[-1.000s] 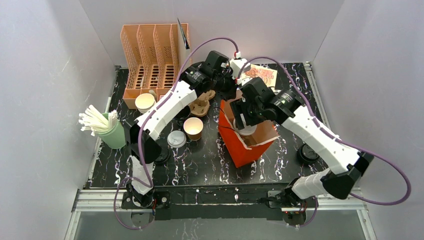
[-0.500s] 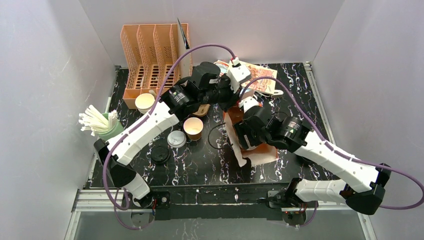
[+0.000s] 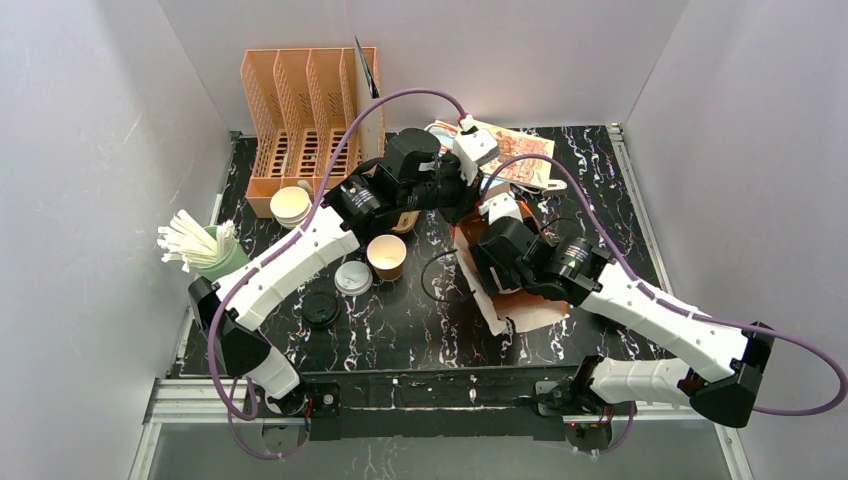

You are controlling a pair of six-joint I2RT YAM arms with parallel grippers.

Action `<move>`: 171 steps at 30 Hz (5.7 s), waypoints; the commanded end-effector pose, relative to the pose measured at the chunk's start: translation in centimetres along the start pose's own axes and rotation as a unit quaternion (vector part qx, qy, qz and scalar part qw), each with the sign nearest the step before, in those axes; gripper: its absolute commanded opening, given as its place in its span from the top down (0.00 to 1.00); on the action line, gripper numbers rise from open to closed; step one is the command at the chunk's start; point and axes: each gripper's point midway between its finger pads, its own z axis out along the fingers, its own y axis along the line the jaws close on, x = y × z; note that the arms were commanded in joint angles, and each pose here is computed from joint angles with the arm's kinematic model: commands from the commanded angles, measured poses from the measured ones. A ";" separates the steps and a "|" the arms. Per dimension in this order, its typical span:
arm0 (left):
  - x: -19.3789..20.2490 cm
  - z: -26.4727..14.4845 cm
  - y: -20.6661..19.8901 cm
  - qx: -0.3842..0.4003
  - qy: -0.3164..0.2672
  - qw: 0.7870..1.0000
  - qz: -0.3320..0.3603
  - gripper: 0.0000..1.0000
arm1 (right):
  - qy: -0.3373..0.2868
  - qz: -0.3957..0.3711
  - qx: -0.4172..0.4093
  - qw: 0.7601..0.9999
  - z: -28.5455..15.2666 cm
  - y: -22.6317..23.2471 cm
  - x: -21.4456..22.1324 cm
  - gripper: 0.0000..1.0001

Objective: Pack the takeout coffee
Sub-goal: Place the coffee cup on the cup tray.

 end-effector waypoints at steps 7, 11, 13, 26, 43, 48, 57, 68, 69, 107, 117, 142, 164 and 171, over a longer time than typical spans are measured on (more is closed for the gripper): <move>-0.6 1.0 -0.7 0.021 -0.013 1.000 -0.006 1.00 | 0.026 -0.015 0.022 0.999 1.3 -0.2 1.3 0.77; -0.3 1.2 -0.9 0.027 -0.009 1.000 -0.012 1.00 | 0.010 -0.013 0.030 0.999 1.5 -0.5 1.0 0.78; -0.2 1.2 -0.9 0.028 -0.008 0.999 -0.015 1.00 | 0.000 -0.011 0.030 0.999 1.6 -0.6 0.8 0.78; 0.3 1.2 -1.5 0.041 -0.001 0.999 -0.022 1.00 | -0.029 -0.007 0.009 1.000 2.4 0.1 0.6 0.78; 0.4 1.4 -2.0 0.053 0.008 0.998 -0.044 1.00 | -0.041 -0.026 0.022 0.999 4.0 -0.4 0.2 0.79; 0.5 1.6 -2.1 0.059 0.014 0.997 -0.046 1.00 | -0.036 -0.039 0.033 0.998 4.7 -0.8 1.0 0.79; 0.9 1.8 -0.6 0.043 0.032 0.995 -0.082 1.00 | -0.036 -0.034 0.023 0.998 6.4 -0.5 1.7 0.80; 2.0 3.4 2.4 0.024 0.115 0.985 -0.125 1.00 | 0.042 0.015 -0.042 0.998 8.0 -0.9 3.4 0.80; 2.5 3.6 2.4 0.026 0.124 0.983 -0.129 1.00 | 0.052 0.016 -0.045 0.998 8.1 -1.0 3.5 0.80; -5.7 0.4 17.7 -0.267 -0.069 0.941 -0.193 0.02 | 0.281 0.055 -0.054 0.957 13.3 -0.7 6.5 0.81; -5.2 -3.1 17.8 -0.308 -0.082 0.925 -0.205 0.02 | 0.328 0.051 -0.051 0.942 14.5 -0.3 9.7 0.80; -3.5 -5.6 16.8 -0.280 -0.059 0.934 -0.216 0.02 | 0.184 0.085 -0.045 0.978 9.1 -2.1 -3.4 0.02; 2.5 -11.5 16.1 -0.357 0.015 0.880 -0.312 0.02 | -0.080 0.100 -0.097 0.987 -1.0 -3.6 -20.3 0.04; 5.0 -15.7 14.3 -0.385 -0.018 0.851 -0.357 0.02 | -0.140 0.128 -0.061 0.980 -4.3 -5.8 -22.6 0.10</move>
